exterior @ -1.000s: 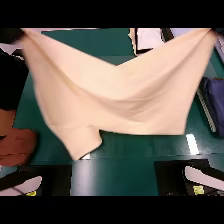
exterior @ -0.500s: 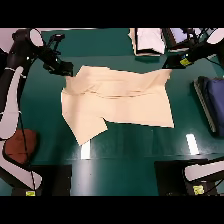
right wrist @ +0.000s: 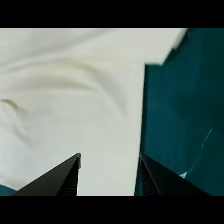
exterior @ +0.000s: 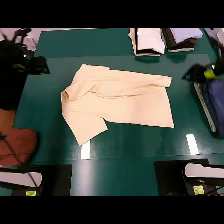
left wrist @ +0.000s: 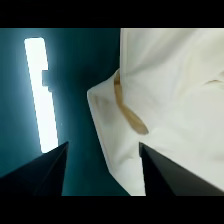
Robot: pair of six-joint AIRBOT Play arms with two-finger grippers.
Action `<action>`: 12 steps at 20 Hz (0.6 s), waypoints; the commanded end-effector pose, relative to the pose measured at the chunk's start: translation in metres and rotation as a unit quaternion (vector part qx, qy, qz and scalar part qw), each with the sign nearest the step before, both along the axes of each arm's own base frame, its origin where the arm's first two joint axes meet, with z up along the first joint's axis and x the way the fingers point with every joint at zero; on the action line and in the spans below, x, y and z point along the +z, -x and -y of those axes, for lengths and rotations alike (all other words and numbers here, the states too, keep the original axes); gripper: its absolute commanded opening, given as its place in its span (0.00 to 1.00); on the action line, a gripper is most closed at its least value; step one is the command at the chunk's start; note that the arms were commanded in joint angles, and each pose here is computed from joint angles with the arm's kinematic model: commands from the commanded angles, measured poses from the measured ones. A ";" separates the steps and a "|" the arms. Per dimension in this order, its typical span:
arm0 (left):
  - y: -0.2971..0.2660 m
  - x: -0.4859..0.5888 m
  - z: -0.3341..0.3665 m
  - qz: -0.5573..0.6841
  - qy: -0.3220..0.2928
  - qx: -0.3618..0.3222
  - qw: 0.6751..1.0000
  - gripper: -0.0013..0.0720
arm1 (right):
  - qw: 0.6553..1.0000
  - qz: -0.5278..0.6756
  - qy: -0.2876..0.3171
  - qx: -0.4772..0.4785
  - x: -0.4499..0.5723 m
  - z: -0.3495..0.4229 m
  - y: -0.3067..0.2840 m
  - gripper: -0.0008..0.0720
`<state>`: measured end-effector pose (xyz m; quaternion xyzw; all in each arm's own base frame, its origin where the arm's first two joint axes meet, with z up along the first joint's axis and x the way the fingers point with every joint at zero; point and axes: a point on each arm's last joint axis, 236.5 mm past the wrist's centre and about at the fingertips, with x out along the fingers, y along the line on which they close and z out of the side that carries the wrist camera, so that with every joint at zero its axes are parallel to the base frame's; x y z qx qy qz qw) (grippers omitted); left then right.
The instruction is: Fold the shirts.
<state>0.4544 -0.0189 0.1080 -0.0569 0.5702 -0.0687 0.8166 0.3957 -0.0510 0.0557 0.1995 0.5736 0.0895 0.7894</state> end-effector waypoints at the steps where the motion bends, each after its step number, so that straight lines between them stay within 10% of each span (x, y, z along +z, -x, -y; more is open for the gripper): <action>1: 0.042 -0.007 -0.019 -0.006 0.009 0.026 1.000 0.74 | 0.995 -0.071 -0.040 -0.058 -0.053 0.012 0.080 0.60; 12: 0.141 -0.097 0.001 -0.079 0.039 0.042 0.995 0.74 | 0.982 -0.166 -0.073 -0.048 -0.143 -0.047 0.152 0.60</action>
